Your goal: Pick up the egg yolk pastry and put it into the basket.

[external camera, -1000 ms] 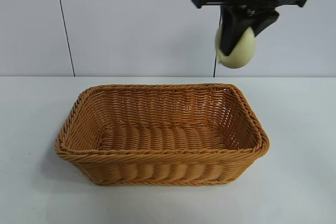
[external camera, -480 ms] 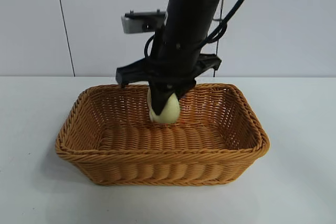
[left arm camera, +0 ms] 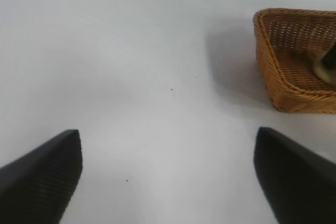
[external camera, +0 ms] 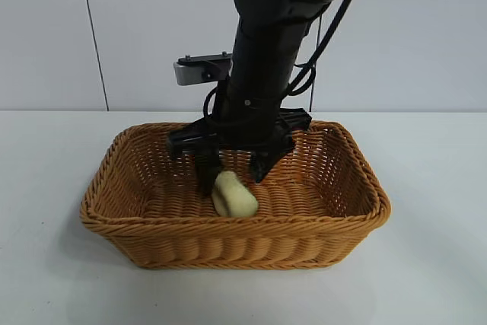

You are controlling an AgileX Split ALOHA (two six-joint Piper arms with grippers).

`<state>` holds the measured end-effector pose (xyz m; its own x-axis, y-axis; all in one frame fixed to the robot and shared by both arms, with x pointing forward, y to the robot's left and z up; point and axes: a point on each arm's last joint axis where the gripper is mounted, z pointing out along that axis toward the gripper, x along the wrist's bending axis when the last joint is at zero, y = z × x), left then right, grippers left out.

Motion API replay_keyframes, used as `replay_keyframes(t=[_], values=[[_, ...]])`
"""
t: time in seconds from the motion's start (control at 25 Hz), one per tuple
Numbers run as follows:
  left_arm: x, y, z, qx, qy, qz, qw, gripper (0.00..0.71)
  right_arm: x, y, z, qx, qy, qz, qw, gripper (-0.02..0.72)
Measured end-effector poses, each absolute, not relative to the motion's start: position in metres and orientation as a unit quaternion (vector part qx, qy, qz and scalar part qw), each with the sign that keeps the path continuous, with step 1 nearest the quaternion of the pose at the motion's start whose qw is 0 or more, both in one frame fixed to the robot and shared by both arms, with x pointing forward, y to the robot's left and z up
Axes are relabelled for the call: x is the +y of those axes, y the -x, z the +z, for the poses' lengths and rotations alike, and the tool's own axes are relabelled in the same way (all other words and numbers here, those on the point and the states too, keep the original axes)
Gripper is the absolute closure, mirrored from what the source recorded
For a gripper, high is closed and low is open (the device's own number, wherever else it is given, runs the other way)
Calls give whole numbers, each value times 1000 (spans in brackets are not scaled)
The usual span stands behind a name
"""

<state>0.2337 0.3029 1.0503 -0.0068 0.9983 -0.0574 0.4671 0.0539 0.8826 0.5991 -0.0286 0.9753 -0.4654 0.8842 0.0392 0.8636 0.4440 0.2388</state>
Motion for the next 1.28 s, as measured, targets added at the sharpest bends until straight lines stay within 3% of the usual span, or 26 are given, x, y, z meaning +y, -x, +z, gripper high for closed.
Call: replay_keyframes(t=[0.32, 0.92, 1.08, 1.28], values=[[303, -234, 1050, 618, -593, 349, 381, 67, -56, -627, 1027, 834, -533, 107, 93, 90], [303, -234, 1050, 618, -593, 349, 381, 67, -274, -697, 1029, 681, -717, 69, 130, 89], [303, -234, 1050, 618, -593, 349, 381, 67, -302, -697, 1028, 665, -733, 62, 131, 89], [303, -234, 1050, 618, -593, 349, 381, 67, -305, -678, 1024, 671, -732, 46, 109, 89]])
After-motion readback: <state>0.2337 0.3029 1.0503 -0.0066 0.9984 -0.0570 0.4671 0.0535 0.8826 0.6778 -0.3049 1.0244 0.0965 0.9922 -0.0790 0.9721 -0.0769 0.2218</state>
